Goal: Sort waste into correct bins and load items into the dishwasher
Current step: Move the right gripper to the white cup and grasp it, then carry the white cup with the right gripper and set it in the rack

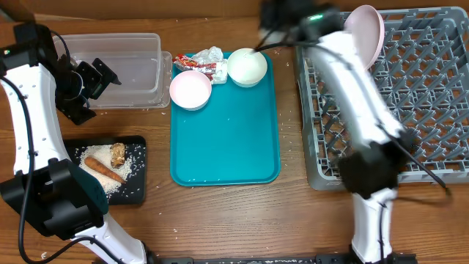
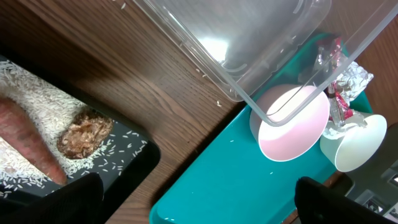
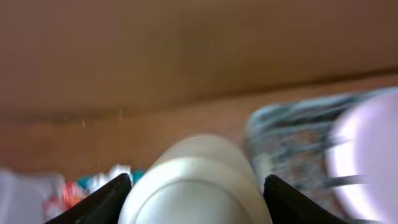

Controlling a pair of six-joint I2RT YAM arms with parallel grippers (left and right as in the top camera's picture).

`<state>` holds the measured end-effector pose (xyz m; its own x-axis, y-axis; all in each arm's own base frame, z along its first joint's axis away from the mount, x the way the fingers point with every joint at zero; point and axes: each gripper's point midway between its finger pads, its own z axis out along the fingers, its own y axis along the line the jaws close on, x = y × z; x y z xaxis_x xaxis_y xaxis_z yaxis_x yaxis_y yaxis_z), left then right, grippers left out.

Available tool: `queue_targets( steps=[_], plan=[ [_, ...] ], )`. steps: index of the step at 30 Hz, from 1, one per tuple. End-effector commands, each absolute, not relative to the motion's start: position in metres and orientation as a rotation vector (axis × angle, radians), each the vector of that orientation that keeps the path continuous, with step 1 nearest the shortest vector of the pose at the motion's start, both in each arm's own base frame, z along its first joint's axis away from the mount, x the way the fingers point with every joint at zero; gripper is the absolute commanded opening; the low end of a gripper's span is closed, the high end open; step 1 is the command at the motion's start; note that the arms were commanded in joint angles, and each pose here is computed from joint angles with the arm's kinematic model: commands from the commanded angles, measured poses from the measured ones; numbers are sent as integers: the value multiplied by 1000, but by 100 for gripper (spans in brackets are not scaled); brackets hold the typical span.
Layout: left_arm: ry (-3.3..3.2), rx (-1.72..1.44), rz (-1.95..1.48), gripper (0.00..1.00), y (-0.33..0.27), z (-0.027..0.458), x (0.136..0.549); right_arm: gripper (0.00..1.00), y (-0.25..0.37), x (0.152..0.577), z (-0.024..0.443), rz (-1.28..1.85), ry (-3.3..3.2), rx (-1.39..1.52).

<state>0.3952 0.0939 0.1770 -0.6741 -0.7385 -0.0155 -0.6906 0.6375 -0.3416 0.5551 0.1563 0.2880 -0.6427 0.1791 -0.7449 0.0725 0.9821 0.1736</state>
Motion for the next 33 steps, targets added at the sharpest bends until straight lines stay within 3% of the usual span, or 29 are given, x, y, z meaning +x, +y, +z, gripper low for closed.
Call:
queue_targets(
  steps=[1,8,12,15,24,33],
  plan=[
    [2667,-1136,-461,100,90,196,398,68,56,539,369,98,2100,393],
    [2667,-1136,-461,100,90,196,398,68,-142,499,369,-60,2003,895],
    [2667,-1136,-461,100,90,196,398,71,-199,478,339,28,2045,1066],
    [2667,-1136,-461,100,90,196,398,67,-232,464,306,120,2073,1213],
    [2667,-1136,-461,100,90,196,398,65,-266,443,218,129,2208,1435],
    [2667,-1136,-461,100,90,196,398,66,-235,446,223,205,2274,1382]
  ],
)
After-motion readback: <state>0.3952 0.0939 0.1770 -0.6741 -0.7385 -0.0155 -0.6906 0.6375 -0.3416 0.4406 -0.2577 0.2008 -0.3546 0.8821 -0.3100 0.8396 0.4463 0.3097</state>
